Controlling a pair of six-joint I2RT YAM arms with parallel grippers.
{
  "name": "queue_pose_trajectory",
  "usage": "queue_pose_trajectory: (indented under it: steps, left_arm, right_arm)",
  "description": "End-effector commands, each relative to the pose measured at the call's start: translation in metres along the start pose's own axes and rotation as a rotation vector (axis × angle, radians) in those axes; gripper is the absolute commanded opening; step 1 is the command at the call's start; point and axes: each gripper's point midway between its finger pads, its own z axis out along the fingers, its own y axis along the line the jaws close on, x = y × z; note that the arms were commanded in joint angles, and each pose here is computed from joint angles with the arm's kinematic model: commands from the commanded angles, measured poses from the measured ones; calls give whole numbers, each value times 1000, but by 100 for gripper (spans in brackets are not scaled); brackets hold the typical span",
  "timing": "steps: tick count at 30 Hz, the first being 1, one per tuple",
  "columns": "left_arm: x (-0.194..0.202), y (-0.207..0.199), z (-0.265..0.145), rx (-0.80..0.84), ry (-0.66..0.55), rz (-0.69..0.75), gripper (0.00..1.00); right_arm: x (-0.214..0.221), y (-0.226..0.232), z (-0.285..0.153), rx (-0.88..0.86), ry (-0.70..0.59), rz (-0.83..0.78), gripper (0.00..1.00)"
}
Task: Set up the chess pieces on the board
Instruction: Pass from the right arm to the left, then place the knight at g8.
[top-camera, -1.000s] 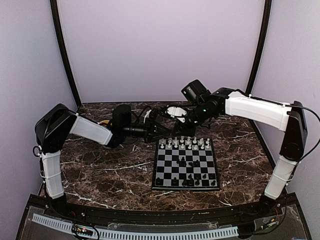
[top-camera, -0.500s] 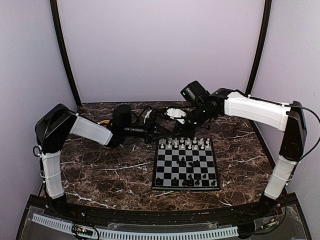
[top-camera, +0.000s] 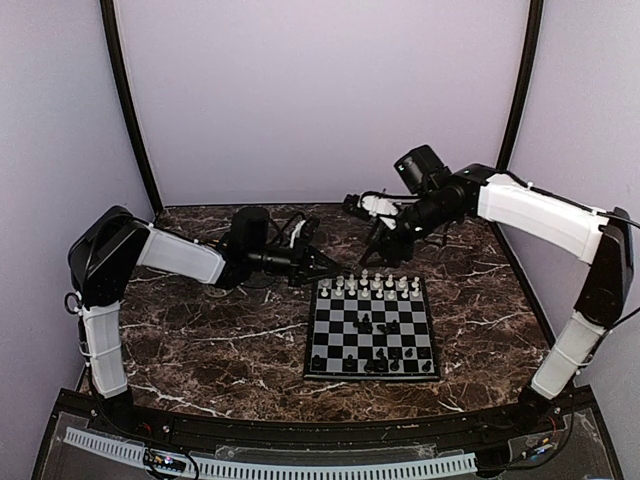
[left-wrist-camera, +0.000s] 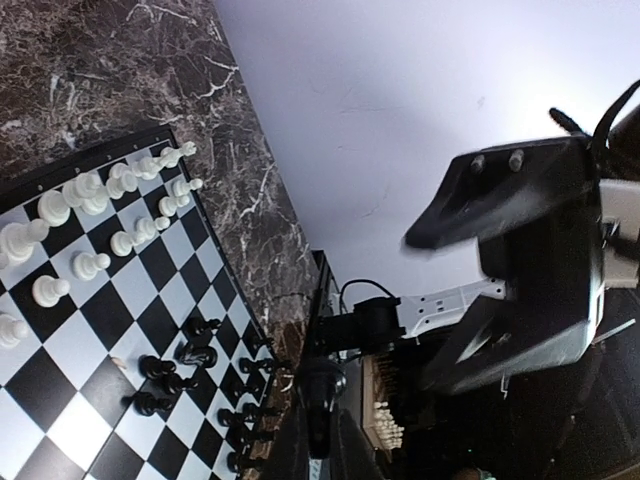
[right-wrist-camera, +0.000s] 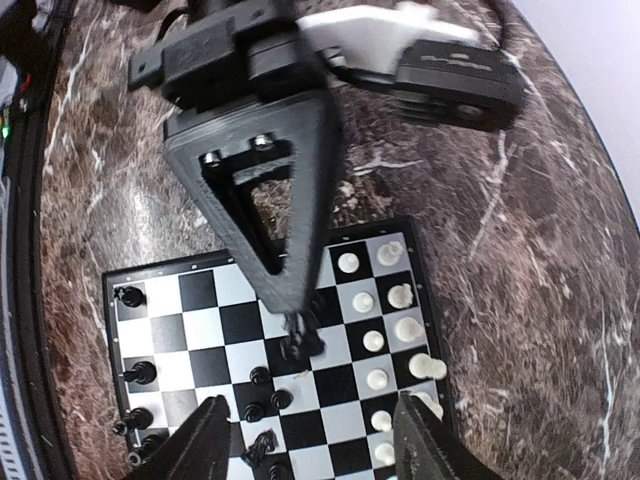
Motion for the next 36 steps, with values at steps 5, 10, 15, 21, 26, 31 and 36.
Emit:
queue_pose_trajectory:
  steps: [5, 10, 15, 21, 26, 31, 36]
  left_arm:
    - [-22, -35, -18, -286, -12, 429, 0]
    - [-15, -46, -18, -513, 69, 692, 0]
    - [23, -54, -4, -647, 255, 868, 0]
    - [89, -33, -2, -721, 491, 937, 0]
    - [127, -14, 0, -764, 628, 975, 1]
    - [147, 12, -2, -789, 752, 942, 2]
    - [165, 24, 3, -773, 823, 951, 2]
  right_arm:
    - [20, -46, -103, 63, -268, 163, 67]
    - [84, -84, -101, 153, -334, 312, 68]
    - [124, -94, -90, 147, -334, 418, 98]
    - [135, -105, -92, 245, -299, 418, 98]
    - [136, -106, -87, 227, -293, 426, 99]
    - [142, -105, -78, 198, -273, 437, 99]
    - [140, -103, -79, 187, -278, 434, 98]
